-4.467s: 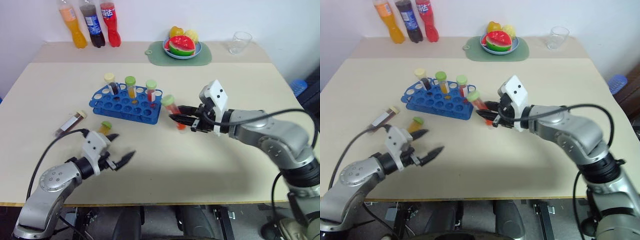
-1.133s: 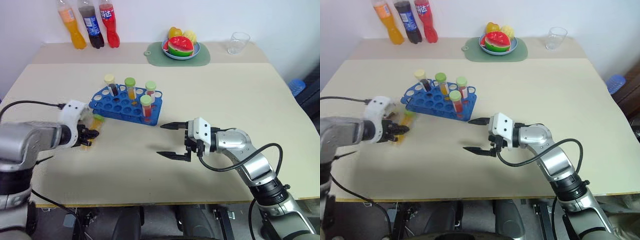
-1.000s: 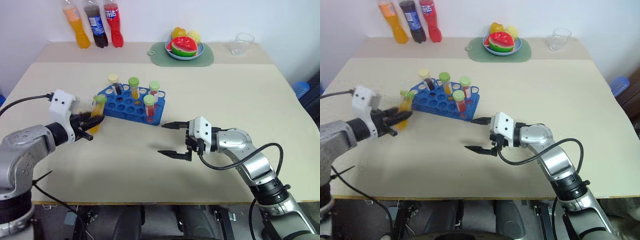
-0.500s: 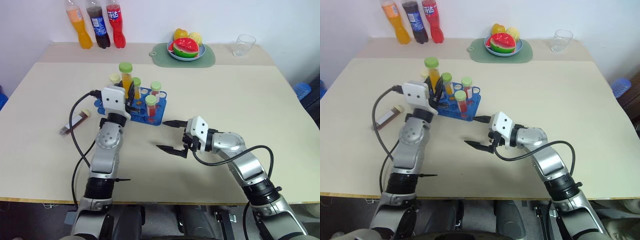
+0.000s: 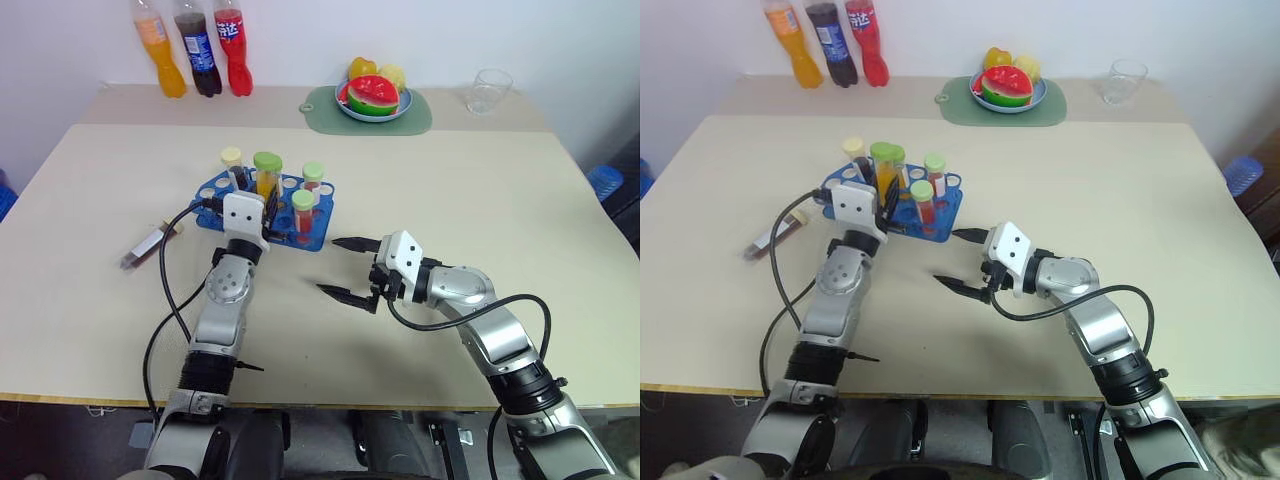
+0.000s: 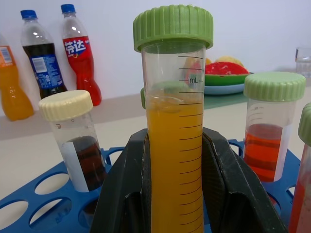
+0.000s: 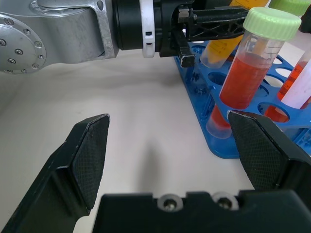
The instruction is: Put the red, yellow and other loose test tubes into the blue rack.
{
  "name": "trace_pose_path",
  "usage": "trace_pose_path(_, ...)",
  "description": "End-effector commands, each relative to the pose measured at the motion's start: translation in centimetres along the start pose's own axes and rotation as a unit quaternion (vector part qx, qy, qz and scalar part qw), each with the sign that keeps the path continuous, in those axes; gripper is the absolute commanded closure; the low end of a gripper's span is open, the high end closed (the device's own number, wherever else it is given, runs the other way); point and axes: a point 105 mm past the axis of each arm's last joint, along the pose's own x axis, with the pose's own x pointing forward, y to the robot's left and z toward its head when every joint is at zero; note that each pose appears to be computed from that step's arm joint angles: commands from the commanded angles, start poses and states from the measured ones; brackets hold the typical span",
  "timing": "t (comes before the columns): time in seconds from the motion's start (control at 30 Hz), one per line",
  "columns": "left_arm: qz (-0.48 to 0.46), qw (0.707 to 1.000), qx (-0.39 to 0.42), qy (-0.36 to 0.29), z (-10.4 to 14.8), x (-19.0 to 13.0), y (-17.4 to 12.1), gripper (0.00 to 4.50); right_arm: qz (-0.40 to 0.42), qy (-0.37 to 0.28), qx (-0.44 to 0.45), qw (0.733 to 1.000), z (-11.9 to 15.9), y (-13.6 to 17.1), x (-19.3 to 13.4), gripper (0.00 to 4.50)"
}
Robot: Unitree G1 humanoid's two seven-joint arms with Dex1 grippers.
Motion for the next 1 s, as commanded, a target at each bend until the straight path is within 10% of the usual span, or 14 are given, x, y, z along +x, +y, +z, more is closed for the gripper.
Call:
trace_pose_path(0.03,-0.006,1.000,0.009,-0.009,0.4,0.4,-0.5,3.72,-0.009,-0.020,-0.024,0.999,1.3,-0.3,-0.3,0.21)
trace_pose_path(0.47,0.015,0.998,-0.043,-0.032,-0.8,-1.2,0.3,3.72,-0.012,-0.019,-0.032,0.999,1.3,-0.4,-0.2,0.21)
trace_pose_path(0.67,0.026,0.996,-0.047,-0.064,0.9,-1.3,1.5,0.79,-0.012,-0.023,-0.034,0.999,1.6,-0.5,0.0,0.21)
trace_pose_path(1.0,0.018,0.997,-0.025,-0.072,10.1,-3.7,11.6,0.79,-0.018,-0.034,-0.027,0.999,2.0,-0.8,-0.3,0.21)
